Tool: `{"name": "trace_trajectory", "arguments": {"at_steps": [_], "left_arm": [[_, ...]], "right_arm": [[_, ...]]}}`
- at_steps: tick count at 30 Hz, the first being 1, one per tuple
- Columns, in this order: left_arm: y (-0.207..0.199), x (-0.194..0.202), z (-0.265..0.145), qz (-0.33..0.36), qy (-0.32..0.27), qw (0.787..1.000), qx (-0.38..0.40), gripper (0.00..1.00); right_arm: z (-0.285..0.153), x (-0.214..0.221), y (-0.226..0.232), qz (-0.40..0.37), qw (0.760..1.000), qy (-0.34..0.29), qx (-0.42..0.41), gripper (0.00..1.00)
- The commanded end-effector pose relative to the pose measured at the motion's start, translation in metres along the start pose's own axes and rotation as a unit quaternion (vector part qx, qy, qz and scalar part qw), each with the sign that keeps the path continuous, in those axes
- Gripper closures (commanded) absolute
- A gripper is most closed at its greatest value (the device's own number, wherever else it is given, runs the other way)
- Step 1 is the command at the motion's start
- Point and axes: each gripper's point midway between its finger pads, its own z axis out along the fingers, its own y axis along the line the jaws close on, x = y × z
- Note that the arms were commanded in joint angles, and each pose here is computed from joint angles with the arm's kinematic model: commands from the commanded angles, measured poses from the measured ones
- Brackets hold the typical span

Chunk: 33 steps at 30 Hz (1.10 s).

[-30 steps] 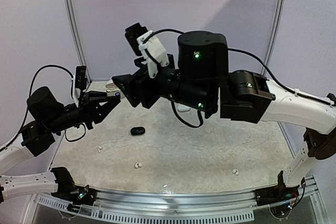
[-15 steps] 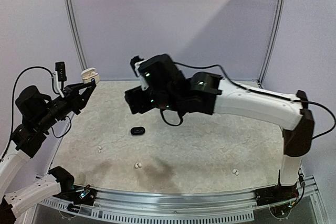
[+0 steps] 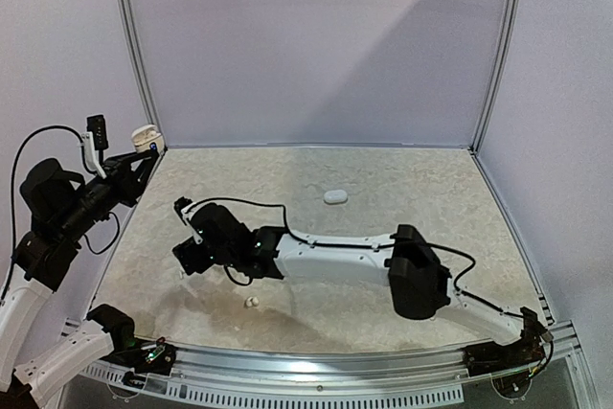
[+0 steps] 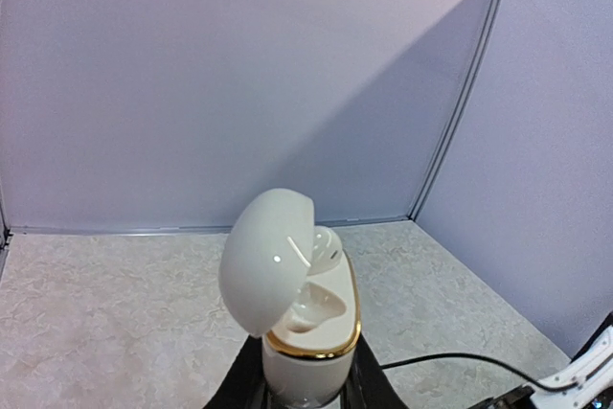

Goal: Insert the wireless bluetooth earbuds into the charging case
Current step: Pass from the left arm to the right

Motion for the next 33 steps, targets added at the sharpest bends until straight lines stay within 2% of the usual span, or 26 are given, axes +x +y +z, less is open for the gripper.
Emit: {"name": "trace_trajectory", "arguments": {"at_steps": [1, 7, 16, 20, 24, 28, 30, 33], "left_arm": [[0.002, 0.014, 0.001, -0.007, 0.019, 1.000, 0.005, 1.00], [0.003, 0.026, 0.004, -0.015, 0.033, 0.999, 0.012, 1.00], [0.006, 0.032, 0.014, -0.019, 0.041, 0.999, 0.013, 1.00], [0.007, 0.034, 0.017, -0.018, 0.044, 0.999, 0.013, 1.00], [0.001, 0.036, 0.018, -0.013, 0.038, 0.999, 0.036, 1.00], [-0.016, 0.019, 0.019, -0.005, 0.009, 0.997, 0.080, 1.00], [-0.027, 0.007, 0.020, -0.001, -0.004, 0.994, 0.107, 1.00], [-0.041, -0.004, 0.020, 0.000, -0.002, 0.990, 0.139, 1.00]], "right_arm": [[0.028, -0.005, 0.035, -0.029, 0.994, -0.088, -0.056, 0.15], [0.046, 0.014, 0.018, -0.041, 0.993, -0.112, -0.021, 0.16], [0.060, 0.051, 0.017, -0.057, 0.995, -0.079, -0.016, 0.26], [0.061, 0.070, 0.021, -0.081, 0.996, -0.044, -0.017, 0.26], [0.049, 0.057, 0.031, -0.074, 0.995, -0.048, -0.049, 0.23], [0.013, 0.008, 0.027, -0.062, 0.995, -0.055, -0.061, 0.21], [0.000, 0.008, 0.019, -0.065, 0.996, -0.031, -0.060, 0.20], [-0.038, -0.011, 0.013, -0.073, 0.994, -0.040, -0.068, 0.18]]}}
